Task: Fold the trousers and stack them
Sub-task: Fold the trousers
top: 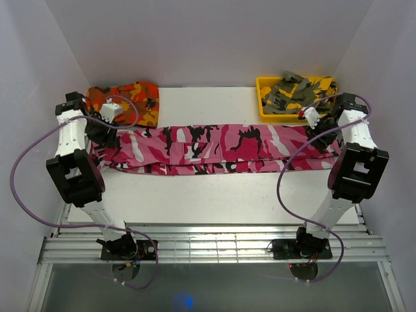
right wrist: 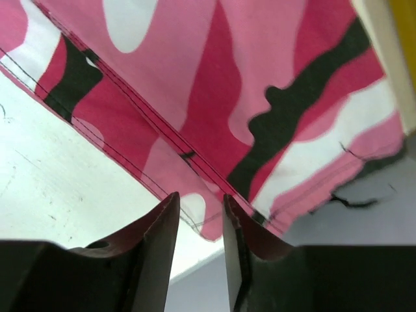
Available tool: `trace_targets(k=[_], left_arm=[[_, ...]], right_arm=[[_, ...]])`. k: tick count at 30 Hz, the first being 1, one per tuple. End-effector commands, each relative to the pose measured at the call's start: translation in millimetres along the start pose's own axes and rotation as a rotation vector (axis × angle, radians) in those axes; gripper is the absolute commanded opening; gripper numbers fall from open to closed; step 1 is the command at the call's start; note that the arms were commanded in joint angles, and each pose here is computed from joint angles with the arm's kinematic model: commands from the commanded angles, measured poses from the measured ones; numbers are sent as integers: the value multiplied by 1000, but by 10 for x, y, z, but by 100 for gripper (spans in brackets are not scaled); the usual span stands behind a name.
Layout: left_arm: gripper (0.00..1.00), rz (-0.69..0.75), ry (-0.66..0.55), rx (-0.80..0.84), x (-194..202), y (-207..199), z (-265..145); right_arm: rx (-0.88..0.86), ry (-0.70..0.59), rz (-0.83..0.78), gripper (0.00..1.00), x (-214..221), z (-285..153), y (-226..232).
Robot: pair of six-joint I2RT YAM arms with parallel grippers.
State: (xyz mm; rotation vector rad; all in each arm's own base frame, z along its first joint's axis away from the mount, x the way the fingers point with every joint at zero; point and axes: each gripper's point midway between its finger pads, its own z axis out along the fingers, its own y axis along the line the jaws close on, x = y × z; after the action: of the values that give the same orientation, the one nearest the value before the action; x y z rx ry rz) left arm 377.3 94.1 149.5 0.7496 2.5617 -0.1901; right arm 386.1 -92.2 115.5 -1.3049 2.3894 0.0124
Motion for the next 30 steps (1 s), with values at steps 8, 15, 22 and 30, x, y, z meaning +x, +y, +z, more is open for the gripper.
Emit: trace_targets(k=[8,15,22,30], left_arm=[[60,56,8,95,151,-213,134],[60,40,15,111,180,-201,235],[60,27,29,110,184,-153,280],[61,-11,43,104,299,-93,304]], right_arm=[[-221,-49,-247,43,-14,429,149],[-234,3,-268,41,44,662,142],[-251,43,-281,39,138,818,181],[-270,55,-317,40,200,713,339]])
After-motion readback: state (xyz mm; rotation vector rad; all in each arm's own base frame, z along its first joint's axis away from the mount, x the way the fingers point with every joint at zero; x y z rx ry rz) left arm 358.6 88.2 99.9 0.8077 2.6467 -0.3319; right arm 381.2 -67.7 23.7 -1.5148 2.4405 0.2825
